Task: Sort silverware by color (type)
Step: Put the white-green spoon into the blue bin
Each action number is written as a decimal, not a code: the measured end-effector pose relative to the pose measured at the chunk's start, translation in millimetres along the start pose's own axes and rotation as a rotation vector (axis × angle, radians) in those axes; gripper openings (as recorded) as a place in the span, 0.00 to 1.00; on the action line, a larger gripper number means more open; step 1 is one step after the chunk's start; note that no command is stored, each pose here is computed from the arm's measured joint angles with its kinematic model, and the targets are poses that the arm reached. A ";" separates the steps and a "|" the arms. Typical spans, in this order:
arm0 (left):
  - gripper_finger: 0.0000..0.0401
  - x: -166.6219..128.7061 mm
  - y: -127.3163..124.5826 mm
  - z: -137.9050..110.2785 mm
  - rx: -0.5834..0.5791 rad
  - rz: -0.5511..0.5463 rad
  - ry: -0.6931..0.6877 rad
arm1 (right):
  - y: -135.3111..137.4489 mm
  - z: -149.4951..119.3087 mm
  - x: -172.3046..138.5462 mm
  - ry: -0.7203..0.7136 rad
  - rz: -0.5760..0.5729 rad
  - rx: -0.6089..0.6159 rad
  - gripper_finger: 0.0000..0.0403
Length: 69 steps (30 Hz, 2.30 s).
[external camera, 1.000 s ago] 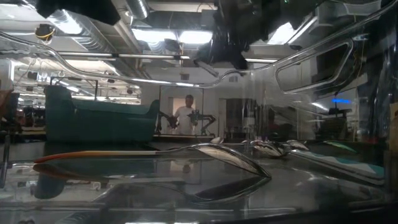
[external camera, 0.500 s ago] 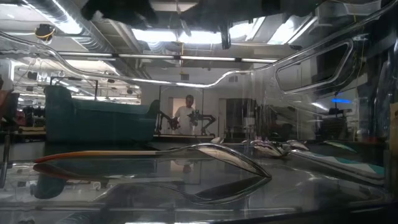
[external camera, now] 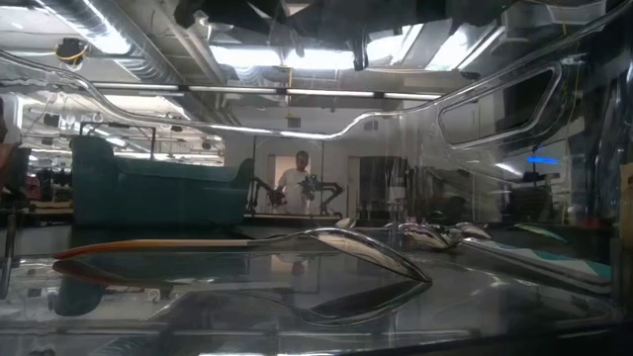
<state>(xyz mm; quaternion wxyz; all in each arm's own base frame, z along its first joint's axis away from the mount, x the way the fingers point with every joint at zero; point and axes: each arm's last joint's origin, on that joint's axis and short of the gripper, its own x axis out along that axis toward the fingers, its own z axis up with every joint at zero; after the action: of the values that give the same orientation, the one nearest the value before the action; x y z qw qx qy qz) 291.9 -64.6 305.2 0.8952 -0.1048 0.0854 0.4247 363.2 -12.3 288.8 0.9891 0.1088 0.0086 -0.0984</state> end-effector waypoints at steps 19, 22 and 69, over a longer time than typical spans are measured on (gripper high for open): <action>0.33 22.6 6.7 16.9 -0.094 0.056 -0.069 | -2.8 -4.2 -0.4 0.037 -0.076 -0.087 0.01; 0.33 22.3 6.6 16.7 -0.091 0.055 -0.068 | -2.7 -4.2 -0.4 0.037 -0.076 -0.086 0.01; 0.05 27.9 7.4 18.3 -0.007 0.013 -0.038 | -2.2 -10.3 -0.4 0.113 0.006 -0.102 0.05</action>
<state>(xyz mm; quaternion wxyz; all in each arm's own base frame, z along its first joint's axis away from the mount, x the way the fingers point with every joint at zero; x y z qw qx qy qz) 304.7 -34.5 315.2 0.8935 -0.0990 0.0676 0.4327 362.5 -12.0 278.3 0.9916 0.0635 0.0691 -0.0887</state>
